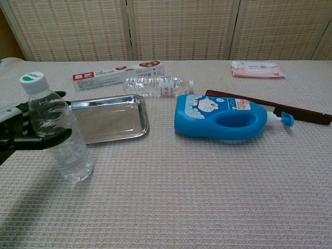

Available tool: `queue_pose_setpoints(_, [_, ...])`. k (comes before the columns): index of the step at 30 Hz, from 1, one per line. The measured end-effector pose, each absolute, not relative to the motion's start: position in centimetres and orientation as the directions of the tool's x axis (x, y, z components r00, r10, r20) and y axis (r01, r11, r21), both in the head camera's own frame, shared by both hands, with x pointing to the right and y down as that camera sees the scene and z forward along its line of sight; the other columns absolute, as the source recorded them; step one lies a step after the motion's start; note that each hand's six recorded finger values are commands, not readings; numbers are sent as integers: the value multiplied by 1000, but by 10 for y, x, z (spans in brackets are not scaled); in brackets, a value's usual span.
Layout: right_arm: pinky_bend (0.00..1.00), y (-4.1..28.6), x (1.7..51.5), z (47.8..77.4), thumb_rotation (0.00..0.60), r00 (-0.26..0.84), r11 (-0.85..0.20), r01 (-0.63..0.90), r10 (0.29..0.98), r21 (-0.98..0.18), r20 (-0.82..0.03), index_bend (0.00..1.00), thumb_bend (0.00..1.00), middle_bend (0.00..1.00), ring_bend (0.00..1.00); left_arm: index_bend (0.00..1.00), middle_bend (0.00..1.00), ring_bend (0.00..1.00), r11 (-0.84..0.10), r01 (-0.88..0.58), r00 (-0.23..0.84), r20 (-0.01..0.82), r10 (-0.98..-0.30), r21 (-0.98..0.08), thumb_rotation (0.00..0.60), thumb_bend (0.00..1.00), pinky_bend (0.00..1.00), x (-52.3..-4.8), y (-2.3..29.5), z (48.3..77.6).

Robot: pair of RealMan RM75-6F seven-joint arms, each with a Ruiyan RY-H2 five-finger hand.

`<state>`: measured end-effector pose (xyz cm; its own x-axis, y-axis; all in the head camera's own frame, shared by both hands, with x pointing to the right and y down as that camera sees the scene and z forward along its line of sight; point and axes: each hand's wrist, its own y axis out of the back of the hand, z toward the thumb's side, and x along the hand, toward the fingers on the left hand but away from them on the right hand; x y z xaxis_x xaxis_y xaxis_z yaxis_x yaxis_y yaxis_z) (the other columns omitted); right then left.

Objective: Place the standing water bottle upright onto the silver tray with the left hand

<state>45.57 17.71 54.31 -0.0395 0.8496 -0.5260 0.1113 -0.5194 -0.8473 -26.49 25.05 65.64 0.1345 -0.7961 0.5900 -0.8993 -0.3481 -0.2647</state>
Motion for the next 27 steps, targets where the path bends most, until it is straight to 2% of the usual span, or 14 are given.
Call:
queue_pose_setpoints(3, [180,177,455,543,600,-40,-519,111,850,-848,-525,39,190,110,0,350,395,216,-309,-909,103,565,-818,-281,600,374,169,-267,251,654])
queue_pose_setpoints(5, [180,177,455,544,600,-40,-520,110,849,-847,-526,39,189,111,0,415,478,289,-283,-914,84,547,-833,-292,600,378,202,-269,249,652])
queue_pose_setpoints(8, [180,178,455,545,600,-41,-524,108,847,-845,-530,39,190,110,0,470,544,345,-274,-909,72,530,-845,-313,600,378,246,-272,246,649])
queue_pose_setpoints(13, [180,178,454,547,600,-38,-535,105,840,-838,-541,39,190,110,0,499,578,381,-284,-883,61,509,-858,-373,600,379,304,-279,240,644])
queue_pose_setpoints(19, [180,179,453,549,600,-35,-549,96,832,-830,-554,39,189,110,0,506,592,398,-328,-800,59,477,-877,-503,600,379,354,-295,224,635])
queue_pose_setpoints(22, [180,179,453,549,600,-36,-551,97,830,-829,-556,39,190,110,0,513,604,410,-355,-715,52,461,-886,-602,600,378,395,-308,213,630])
queue_pose_setpoints(27, [180,179,452,551,600,-35,-554,92,829,-827,-559,39,190,110,0,526,652,458,-379,-489,23,423,-906,-786,600,379,434,-332,189,619])
